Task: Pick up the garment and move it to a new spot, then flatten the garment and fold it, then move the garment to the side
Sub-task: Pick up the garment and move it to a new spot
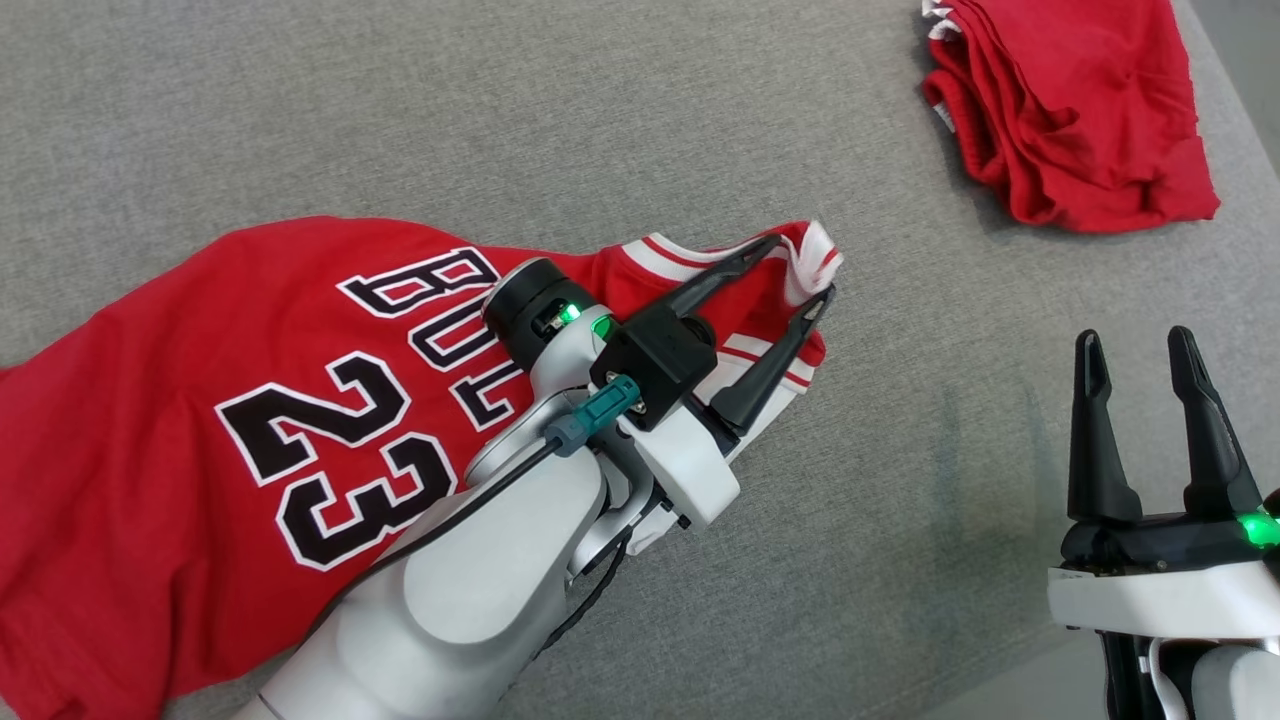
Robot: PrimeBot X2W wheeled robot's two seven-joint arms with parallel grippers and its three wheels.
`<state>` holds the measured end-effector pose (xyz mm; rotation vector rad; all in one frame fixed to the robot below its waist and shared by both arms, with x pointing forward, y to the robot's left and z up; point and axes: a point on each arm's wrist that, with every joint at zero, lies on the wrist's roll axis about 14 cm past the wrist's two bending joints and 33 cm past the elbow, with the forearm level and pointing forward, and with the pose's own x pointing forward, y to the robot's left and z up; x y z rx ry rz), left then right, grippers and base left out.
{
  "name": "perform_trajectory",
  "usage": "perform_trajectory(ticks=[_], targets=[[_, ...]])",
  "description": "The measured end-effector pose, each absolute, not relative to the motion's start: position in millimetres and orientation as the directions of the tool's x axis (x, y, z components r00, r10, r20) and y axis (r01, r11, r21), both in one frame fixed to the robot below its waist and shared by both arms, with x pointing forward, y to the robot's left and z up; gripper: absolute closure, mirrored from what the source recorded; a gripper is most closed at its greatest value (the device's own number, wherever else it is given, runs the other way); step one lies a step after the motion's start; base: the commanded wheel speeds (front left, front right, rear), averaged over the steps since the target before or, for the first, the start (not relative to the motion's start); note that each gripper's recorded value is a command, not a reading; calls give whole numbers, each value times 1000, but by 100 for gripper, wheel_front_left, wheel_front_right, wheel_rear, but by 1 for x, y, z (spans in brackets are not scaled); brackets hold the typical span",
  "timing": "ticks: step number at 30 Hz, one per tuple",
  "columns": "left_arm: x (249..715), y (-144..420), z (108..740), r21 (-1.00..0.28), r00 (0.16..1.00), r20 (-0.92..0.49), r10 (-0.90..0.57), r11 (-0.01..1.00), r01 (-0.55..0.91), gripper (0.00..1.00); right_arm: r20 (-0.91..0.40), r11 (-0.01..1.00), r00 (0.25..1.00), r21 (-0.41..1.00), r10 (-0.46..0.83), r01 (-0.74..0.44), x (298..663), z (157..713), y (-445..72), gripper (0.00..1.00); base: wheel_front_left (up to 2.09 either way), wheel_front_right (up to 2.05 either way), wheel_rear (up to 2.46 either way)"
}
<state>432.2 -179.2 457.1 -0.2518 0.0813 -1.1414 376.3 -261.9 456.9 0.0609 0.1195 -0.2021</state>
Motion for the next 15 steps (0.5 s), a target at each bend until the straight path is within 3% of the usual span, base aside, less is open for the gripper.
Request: perform_trajectory(ticks=[8, 15], targets=[[446, -151, 487, -209, 524, 142, -840, 492, 845, 0, -81, 990, 988, 40, -128, 132, 393, 466, -244, 0, 0, 0, 0], [474, -61, 504, -193, 770, 132, -624, 746, 638, 0, -38, 998, 999, 40, -39, 41, 400, 487, -223, 0, 0, 0, 0]])
